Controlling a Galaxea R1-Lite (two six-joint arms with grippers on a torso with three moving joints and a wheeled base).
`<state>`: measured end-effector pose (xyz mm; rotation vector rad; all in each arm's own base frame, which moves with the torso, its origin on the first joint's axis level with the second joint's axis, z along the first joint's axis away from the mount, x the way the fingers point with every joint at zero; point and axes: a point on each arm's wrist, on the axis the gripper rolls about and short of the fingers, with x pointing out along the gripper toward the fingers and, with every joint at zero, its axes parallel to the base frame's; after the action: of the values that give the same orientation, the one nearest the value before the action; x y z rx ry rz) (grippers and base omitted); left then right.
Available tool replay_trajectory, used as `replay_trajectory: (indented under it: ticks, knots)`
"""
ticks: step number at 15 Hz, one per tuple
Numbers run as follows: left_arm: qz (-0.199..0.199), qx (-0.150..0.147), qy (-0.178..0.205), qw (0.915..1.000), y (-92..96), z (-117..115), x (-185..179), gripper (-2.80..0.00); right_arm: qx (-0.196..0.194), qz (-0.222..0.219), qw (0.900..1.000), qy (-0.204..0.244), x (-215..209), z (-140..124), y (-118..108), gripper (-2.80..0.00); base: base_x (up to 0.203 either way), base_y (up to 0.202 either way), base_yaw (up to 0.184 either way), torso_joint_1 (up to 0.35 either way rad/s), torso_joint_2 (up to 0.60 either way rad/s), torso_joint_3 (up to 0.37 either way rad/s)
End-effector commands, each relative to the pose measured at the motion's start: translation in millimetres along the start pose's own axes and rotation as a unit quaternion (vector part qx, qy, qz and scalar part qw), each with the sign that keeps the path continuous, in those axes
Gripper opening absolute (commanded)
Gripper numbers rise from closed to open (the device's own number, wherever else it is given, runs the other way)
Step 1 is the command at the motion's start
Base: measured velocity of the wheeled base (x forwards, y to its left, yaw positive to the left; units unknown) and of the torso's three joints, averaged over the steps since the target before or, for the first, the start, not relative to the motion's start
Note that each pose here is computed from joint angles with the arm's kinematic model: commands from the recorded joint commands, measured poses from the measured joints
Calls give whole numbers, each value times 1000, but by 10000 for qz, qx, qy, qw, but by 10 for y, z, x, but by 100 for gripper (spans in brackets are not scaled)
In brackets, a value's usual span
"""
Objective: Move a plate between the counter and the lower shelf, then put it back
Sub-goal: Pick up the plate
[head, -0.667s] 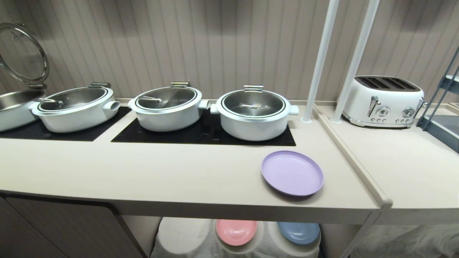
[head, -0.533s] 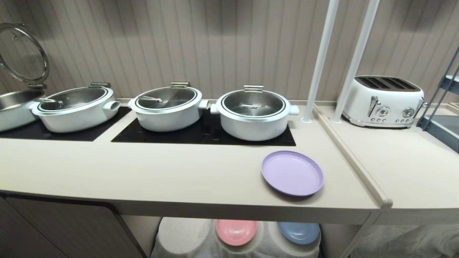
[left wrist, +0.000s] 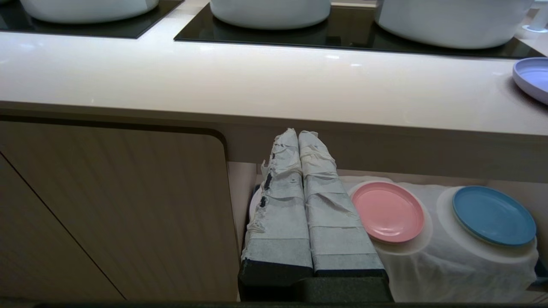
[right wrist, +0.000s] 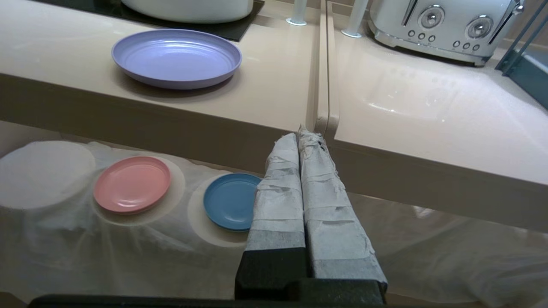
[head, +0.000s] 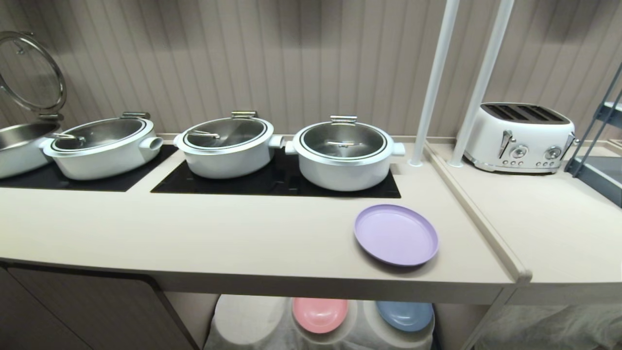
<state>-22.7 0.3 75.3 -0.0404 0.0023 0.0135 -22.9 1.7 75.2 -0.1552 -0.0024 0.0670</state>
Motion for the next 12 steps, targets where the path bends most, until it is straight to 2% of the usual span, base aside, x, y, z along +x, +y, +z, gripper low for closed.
replay_trajectory:
  ticks: [1, 3, 6, 10, 12]
  knots:
    - [2, -5, 2, 10000, 0, 0, 1, -280, -332, -1, 9994, -62, -2, 17, -2, -280, 0, 0, 0, 0, 0, 0]
    - [2, -5, 2, 10000, 0, 0, 1, -280, -382, 71, 9980, -496, -46, 185, -18, -280, 0, 0, 0, 0, 0, 0]
    - [3, -5, 2, 10000, 0, 0, 1, -280, -576, 743, 9887, -1166, -187, 550, -29, -280, 0, 0, 0, 0, 0, 0]
    - [10, -5, 2, 10000, 0, 0, 1, -280, -633, 1579, 9798, -1049, -84, 1015, -75, -280, 0, 0, 0, 0, 0, 0]
    - [10, -5, 2, 10000, 0, 0, 1, -280, -486, 2220, 9697, -900, 54, 1235, -95, -280, 0, 0, 0, 0, 0, 0]
